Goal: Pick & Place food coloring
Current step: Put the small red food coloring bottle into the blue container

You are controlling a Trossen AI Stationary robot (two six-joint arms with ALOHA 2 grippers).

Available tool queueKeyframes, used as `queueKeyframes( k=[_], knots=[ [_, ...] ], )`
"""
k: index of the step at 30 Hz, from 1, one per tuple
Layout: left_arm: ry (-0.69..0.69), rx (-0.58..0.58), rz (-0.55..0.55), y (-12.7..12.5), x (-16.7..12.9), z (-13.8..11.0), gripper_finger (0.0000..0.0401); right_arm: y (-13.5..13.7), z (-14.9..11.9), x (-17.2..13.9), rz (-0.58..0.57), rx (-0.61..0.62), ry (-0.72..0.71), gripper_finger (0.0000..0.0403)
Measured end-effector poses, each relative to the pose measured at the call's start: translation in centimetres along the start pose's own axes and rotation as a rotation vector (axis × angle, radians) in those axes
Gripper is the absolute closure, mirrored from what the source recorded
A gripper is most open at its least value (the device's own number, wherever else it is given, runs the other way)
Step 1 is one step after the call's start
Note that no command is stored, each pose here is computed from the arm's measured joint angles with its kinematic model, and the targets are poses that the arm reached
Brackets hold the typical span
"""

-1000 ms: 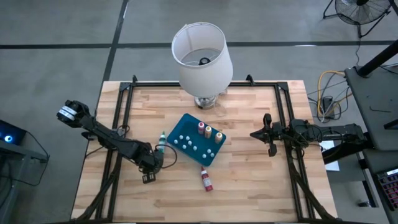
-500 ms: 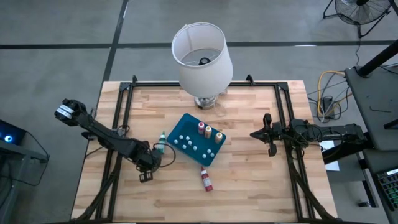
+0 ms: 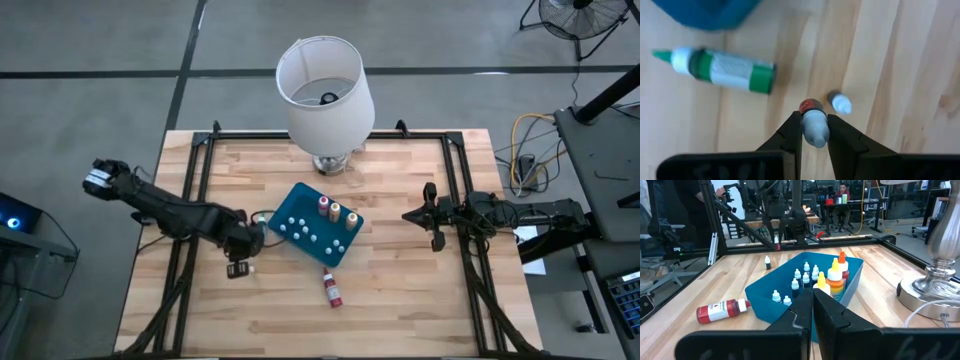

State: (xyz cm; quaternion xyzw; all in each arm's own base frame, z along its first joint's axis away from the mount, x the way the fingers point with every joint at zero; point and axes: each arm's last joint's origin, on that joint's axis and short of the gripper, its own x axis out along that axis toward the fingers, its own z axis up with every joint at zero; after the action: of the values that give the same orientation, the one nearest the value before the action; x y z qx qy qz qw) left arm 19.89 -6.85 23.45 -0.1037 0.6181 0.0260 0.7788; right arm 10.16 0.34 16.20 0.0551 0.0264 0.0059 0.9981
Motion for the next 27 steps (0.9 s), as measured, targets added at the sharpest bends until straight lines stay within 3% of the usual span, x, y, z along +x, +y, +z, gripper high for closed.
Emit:
queueKeyframes(
  k=[14, 27],
  knots=[
    [-0.093, 0.083, 0.031, 2.4, -1.8, 5.8, 0.0355, 0.0, 0.0, 0.0, 0.0, 0.0, 0.0, 0.0394],
    [-0.112, 0.202, 0.055, 3.3, -1.4, 12.4, 0.0355, 0.0, 0.0, 0.0, 0.0, 0.0, 0.001, 0.0394]
  ],
)
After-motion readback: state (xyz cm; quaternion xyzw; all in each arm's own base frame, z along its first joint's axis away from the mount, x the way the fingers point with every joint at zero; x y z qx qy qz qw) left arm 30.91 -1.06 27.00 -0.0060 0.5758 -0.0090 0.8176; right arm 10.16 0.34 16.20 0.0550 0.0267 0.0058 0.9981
